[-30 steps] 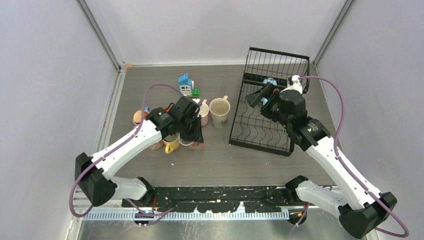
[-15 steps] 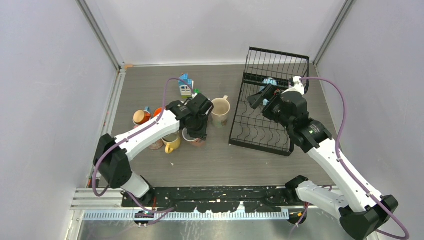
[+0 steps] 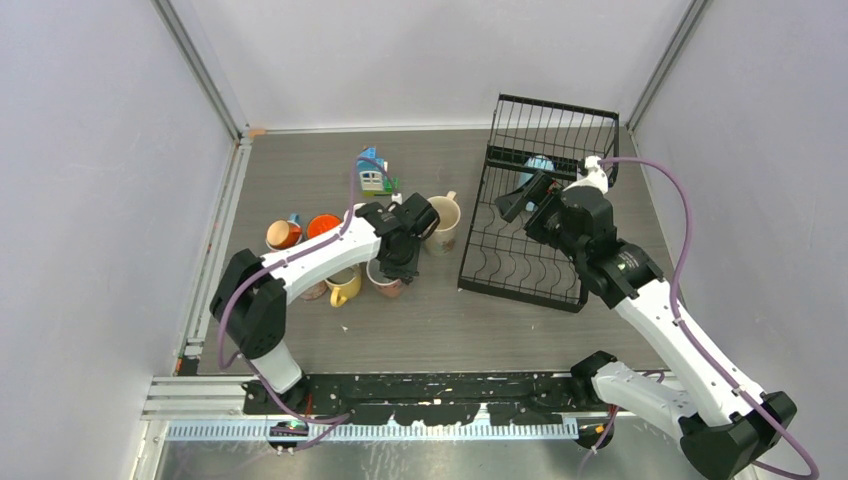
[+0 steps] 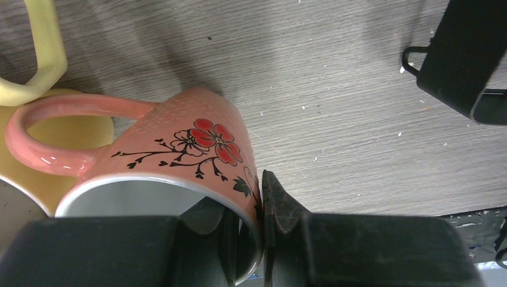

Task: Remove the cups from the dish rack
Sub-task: Place the cup at the center of the board.

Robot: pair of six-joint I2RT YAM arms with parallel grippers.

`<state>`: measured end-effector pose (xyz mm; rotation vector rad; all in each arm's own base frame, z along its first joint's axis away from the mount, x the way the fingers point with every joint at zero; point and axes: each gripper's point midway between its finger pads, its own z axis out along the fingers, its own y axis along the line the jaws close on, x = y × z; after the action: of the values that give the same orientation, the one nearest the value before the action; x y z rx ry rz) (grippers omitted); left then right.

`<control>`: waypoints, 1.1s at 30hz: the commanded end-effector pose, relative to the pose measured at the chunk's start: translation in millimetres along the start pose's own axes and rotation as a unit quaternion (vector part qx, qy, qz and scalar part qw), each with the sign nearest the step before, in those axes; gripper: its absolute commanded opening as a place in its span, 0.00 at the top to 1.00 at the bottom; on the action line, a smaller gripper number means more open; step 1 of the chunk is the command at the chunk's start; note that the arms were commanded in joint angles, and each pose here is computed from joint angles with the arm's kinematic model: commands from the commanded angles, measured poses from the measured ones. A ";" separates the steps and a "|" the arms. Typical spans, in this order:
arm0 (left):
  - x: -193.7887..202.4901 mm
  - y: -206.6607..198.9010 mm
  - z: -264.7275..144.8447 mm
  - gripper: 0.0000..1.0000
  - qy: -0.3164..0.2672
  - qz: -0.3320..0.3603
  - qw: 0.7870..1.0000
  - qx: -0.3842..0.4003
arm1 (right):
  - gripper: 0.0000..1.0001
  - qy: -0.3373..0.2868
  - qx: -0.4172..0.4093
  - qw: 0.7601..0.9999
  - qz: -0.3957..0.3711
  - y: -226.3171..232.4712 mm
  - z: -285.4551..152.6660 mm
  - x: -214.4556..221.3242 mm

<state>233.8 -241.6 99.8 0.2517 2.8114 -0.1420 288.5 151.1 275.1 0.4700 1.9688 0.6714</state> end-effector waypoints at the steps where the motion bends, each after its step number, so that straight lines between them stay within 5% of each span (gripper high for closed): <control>1: -22.1 -5.3 -6.5 1.00 -0.036 0.011 0.999 -0.003 | 0.00 -0.018 -0.006 1.000 -0.005 1.5 -6.2 -8.9; 11: -21.4 -3.1 1.2 1.00 -0.021 0.033 0.999 -0.016 | 0.00 -0.019 -0.001 1.000 -0.009 -3.1 -7.7 -7.3; 20: -18.3 -3.3 2.7 0.84 -0.013 0.037 0.999 -0.015 | 0.00 -0.018 0.004 1.000 -0.012 -6.4 -9.5 -6.2; 33: -12.9 0.7 3.6 0.76 -0.007 0.039 0.999 -0.020 | 0.00 -0.012 0.010 1.000 -0.014 -10.3 -9.6 -2.5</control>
<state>238.3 -241.1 85.2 0.3343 2.8404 -0.0685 279.9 144.7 264.6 0.4629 2.0009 0.6354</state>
